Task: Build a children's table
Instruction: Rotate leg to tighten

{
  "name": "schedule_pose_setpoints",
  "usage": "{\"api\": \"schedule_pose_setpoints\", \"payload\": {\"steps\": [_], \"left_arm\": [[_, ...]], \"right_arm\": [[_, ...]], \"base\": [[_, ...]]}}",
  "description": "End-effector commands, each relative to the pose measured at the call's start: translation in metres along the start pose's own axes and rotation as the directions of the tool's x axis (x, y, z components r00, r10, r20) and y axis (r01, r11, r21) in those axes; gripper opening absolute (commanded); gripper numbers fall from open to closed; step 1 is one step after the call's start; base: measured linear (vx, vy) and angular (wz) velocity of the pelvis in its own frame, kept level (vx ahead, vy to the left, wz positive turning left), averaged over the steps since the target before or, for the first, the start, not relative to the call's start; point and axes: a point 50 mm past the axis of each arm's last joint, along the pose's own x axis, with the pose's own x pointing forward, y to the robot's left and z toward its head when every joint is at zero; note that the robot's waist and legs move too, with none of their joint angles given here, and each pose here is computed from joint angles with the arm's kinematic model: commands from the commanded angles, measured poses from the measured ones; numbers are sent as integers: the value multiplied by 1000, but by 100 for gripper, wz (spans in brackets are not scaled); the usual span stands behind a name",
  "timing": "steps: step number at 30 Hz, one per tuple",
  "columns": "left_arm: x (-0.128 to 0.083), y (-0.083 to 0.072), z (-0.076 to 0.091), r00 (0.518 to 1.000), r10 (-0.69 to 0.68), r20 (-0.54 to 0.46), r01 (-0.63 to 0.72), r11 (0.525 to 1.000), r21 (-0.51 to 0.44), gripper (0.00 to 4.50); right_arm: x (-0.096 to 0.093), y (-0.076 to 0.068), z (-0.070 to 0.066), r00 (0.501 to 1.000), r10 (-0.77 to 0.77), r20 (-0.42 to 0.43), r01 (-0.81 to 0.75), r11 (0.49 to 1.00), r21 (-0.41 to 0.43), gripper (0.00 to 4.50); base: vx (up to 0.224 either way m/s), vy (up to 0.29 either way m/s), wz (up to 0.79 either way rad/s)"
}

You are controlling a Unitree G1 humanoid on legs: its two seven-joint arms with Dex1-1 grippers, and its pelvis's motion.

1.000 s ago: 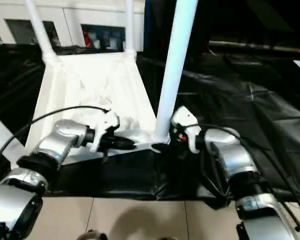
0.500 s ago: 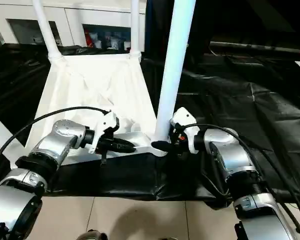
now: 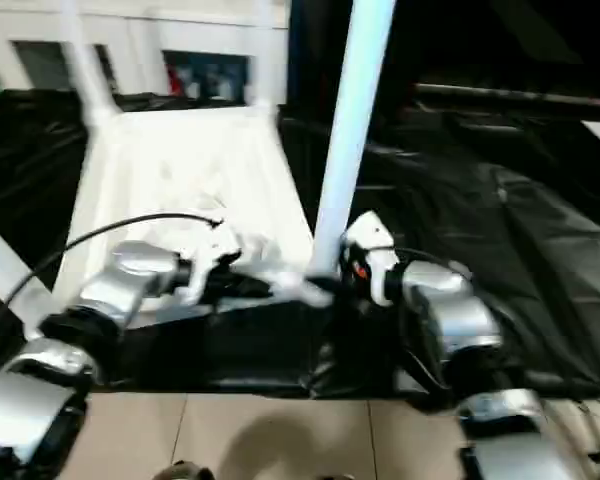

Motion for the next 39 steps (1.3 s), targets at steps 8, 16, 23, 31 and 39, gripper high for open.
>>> {"api": "schedule_pose_setpoints", "payload": {"steps": [8, 16, 23, 31, 39], "left_arm": [[34, 2, 32, 947, 316, 62, -308, 945, -107, 0], [26, 7, 27, 961, 276, 30, -274, 960, -54, 0], [5, 10, 18, 996, 92, 7, -92, 996, 10, 0], [-16, 8, 10, 993, -115, -26, 116, 991, 67, 0], [-20, -1, 12, 963, -270, 14, 268, 960, 84, 0]], "right_arm": [[44, 35, -15, 957, -275, -89, 287, 940, 183, 252], [40, 29, 10, 985, -169, 44, 164, 982, 99, 310], [7, 7, 19, 996, 92, -21, -94, 983, -156, 321], [-28, -11, 25, 966, 218, -137, -249, 927, -281, 321], [-31, -5, 22, 942, 286, -175, -327, 901, -286, 321]], "base": [[0, 0, 0], [0, 0, 0], [0, 0, 0], [0, 0, 0], [0, 0, 0]]}}
